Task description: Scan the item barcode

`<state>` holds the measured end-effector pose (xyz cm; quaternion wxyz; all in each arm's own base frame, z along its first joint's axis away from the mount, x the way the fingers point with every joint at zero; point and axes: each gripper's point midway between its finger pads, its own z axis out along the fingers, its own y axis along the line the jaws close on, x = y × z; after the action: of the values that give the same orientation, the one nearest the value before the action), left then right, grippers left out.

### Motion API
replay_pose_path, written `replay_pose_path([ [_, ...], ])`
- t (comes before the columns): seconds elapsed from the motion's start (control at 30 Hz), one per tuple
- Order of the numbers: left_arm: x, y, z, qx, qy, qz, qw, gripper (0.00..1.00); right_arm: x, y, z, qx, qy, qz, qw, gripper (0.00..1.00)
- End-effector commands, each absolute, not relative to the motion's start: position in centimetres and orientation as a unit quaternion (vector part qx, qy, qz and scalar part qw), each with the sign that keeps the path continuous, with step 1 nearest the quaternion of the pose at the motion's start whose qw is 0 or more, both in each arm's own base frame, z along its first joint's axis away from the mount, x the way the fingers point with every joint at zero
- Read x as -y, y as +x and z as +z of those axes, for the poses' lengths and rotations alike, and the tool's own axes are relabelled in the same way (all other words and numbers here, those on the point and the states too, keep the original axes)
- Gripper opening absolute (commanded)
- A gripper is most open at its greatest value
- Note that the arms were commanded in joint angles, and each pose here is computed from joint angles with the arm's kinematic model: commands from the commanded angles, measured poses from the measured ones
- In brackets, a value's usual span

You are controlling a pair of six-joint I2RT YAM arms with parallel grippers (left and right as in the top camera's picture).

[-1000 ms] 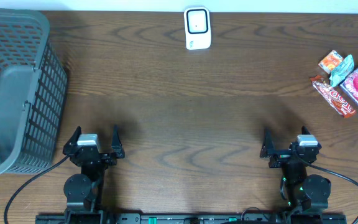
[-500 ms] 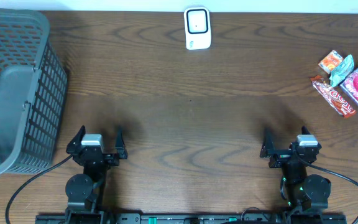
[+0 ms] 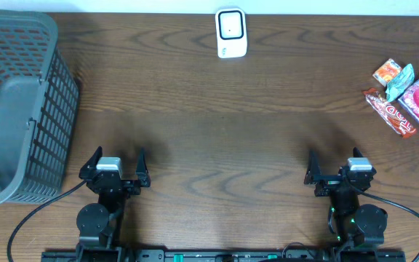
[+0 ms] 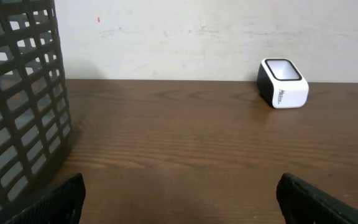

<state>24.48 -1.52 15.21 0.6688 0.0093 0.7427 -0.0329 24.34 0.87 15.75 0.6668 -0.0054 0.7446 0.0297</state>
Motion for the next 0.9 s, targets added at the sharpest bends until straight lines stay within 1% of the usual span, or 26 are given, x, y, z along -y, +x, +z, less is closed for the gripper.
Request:
replay_pose_path([
  [0.0,1.72,24.34,13.78,-0.758,0.012,-0.036,0.651,0.98,-0.78,24.35,15.55,-0.744,-0.012,0.022,0.667,0.99],
  [0.3,1.25,24.35,13.67,-0.759,-0.008,-0.036,0.650,0.98,-0.78,24.35,15.55,-0.744,-0.012,0.022,0.667,0.99],
  [0.87,1.28,24.35,13.65,-0.760,-0.004,-0.034,0.649,0.98,-0.78,24.35,15.55,-0.744,-0.012,0.022,0.667,0.99],
])
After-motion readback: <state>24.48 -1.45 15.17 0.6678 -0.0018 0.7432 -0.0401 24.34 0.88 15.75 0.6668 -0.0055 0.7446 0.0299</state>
